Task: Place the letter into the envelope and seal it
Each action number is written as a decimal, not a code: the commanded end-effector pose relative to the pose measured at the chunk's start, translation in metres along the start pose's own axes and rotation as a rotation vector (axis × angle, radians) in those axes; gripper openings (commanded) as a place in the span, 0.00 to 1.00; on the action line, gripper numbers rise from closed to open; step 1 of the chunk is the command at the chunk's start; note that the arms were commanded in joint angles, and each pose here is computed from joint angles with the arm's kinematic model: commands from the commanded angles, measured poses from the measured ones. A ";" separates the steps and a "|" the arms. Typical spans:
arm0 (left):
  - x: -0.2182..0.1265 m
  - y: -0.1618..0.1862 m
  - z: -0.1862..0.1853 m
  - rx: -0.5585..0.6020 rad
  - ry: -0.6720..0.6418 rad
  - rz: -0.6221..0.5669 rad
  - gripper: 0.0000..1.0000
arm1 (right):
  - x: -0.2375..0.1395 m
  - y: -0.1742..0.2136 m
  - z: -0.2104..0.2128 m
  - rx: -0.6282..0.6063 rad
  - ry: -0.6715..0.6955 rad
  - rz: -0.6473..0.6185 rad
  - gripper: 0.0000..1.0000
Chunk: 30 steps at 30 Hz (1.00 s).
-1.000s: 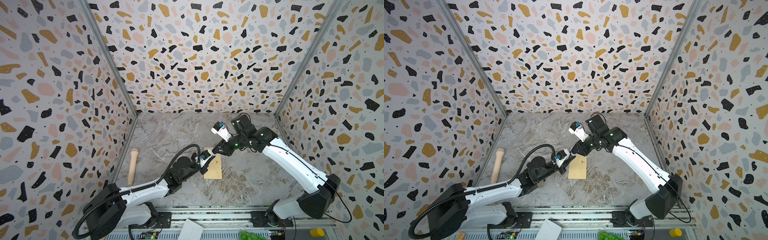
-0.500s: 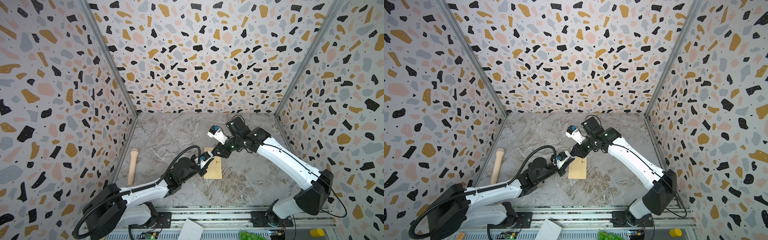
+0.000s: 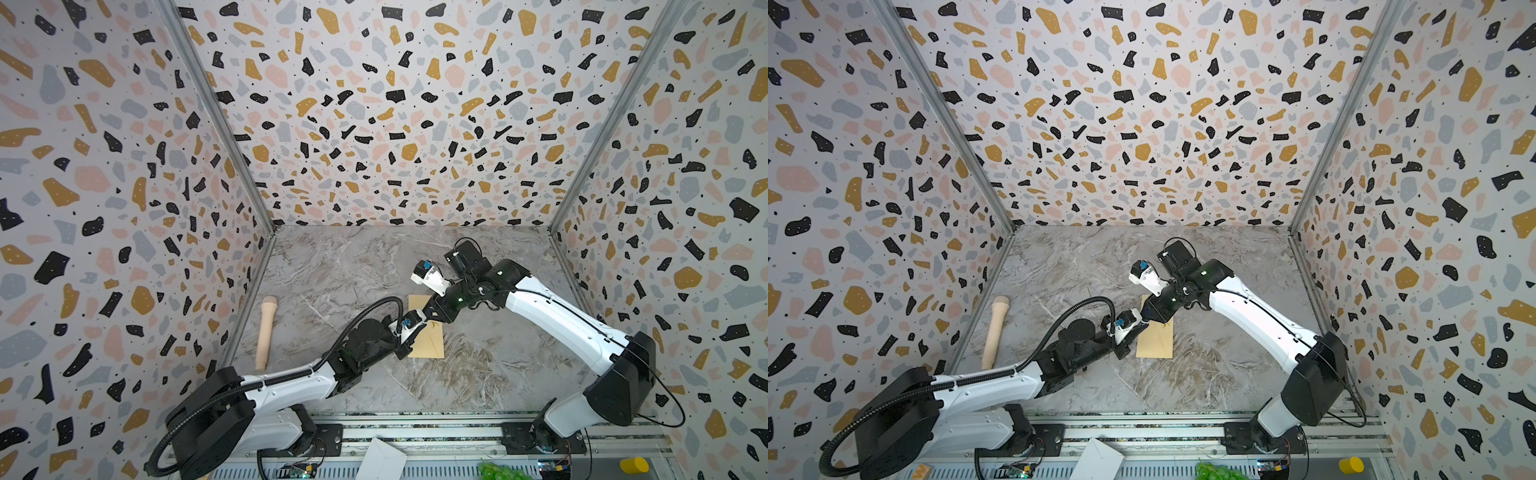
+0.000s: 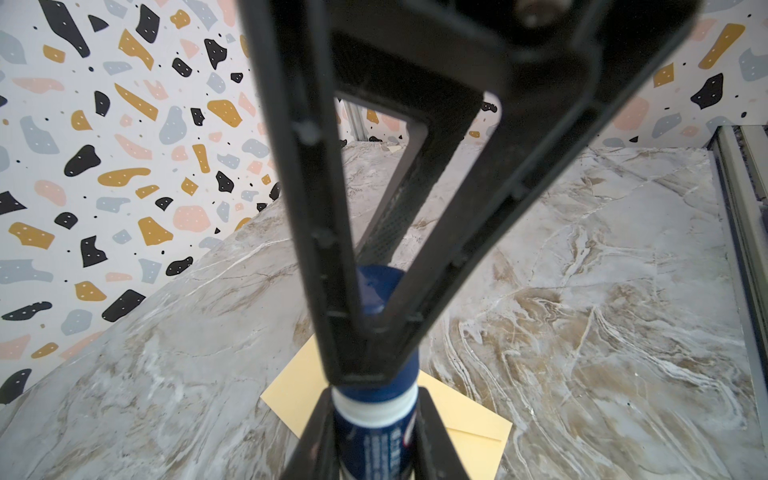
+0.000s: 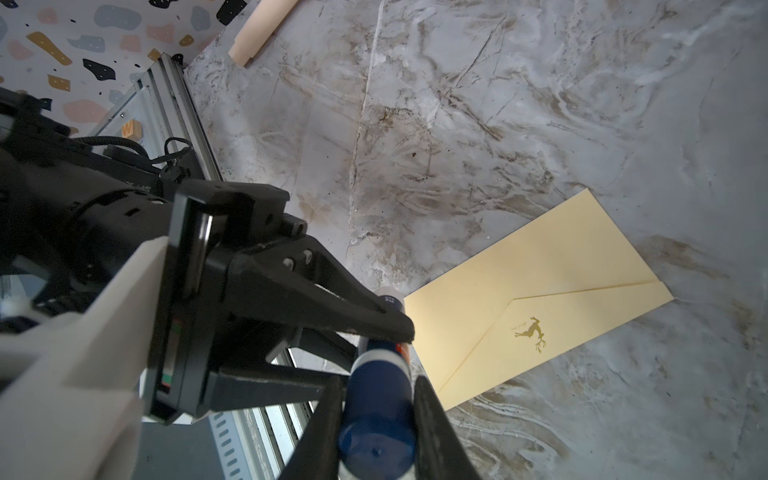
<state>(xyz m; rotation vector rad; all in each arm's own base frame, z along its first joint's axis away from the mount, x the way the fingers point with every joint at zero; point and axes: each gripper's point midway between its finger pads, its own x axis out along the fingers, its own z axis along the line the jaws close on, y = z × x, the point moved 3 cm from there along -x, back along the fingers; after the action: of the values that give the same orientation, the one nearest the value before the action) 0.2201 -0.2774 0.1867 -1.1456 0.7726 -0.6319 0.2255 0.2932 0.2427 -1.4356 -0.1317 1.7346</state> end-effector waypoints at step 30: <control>-0.025 -0.087 0.023 -0.064 -0.096 -0.374 0.00 | -0.065 -0.032 0.032 0.018 0.013 -0.211 0.50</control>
<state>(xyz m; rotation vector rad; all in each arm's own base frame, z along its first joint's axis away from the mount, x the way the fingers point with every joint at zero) 0.2209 -0.2723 0.2258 -1.2711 0.6452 -0.7150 0.2239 0.2994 0.2706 -1.3666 -0.1714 1.6499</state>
